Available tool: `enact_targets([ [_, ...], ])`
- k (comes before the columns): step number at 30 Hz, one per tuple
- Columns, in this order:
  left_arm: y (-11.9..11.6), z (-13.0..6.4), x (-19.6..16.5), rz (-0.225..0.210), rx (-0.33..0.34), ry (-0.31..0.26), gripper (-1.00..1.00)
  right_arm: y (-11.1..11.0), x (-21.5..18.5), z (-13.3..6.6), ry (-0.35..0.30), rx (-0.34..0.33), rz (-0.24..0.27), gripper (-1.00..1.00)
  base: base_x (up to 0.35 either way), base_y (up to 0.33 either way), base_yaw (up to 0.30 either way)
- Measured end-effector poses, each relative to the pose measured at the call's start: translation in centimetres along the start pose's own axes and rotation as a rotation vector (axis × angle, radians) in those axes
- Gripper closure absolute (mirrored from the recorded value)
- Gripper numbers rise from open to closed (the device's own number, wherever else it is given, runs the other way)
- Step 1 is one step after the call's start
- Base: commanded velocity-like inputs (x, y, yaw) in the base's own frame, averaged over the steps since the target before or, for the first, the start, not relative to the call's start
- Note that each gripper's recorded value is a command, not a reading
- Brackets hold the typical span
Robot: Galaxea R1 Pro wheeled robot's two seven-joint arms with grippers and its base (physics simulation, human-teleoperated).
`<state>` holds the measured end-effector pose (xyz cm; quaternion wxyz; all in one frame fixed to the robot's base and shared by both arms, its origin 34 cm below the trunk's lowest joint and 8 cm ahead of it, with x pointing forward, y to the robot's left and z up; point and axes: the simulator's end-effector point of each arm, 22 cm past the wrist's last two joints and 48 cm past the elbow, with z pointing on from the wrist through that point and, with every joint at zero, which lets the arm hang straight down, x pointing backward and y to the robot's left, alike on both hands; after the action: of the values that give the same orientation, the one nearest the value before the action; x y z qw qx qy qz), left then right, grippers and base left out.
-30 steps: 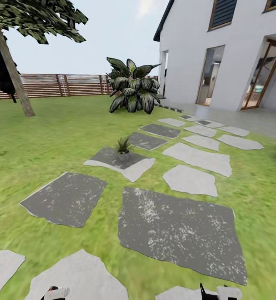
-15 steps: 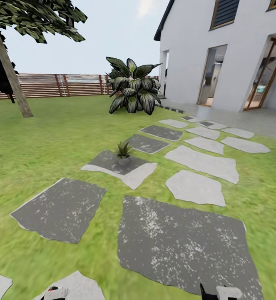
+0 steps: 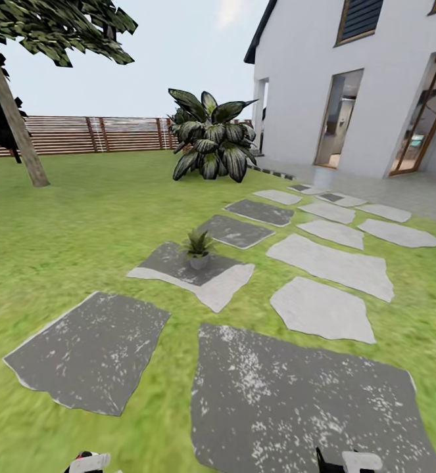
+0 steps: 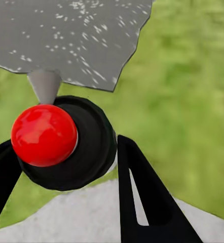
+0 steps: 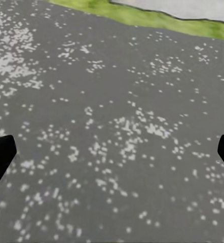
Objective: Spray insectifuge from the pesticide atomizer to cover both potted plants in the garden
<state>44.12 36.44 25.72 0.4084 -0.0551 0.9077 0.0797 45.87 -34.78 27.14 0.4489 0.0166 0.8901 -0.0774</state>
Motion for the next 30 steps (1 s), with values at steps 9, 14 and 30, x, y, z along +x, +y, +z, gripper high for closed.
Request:
enact_targets([
  [9, 0.01, 0.0, 0.0, 0.0, 0.0, 0.0, 1.0, 0.0, 0.0, 0.0, 0.0, 0.0, 0.0, -1.0, 0.336, 0.138, 0.0],
  [14, 0.02, 0.0, 0.0, -0.001, -0.001, 0.0, 1.0, 0.0, 0.0, 0.0, 0.0, 0.0, 0.0, -1.0, 0.336, 0.138, 0.0],
  [30, 0.01, 0.0, 0.0, 0.0, 0.0, 0.0, 1.0, -0.04, 0.0, 0.0, 0.0, 0.001, 0.0, -1.0, 0.336, 0.138, 0.0],
])
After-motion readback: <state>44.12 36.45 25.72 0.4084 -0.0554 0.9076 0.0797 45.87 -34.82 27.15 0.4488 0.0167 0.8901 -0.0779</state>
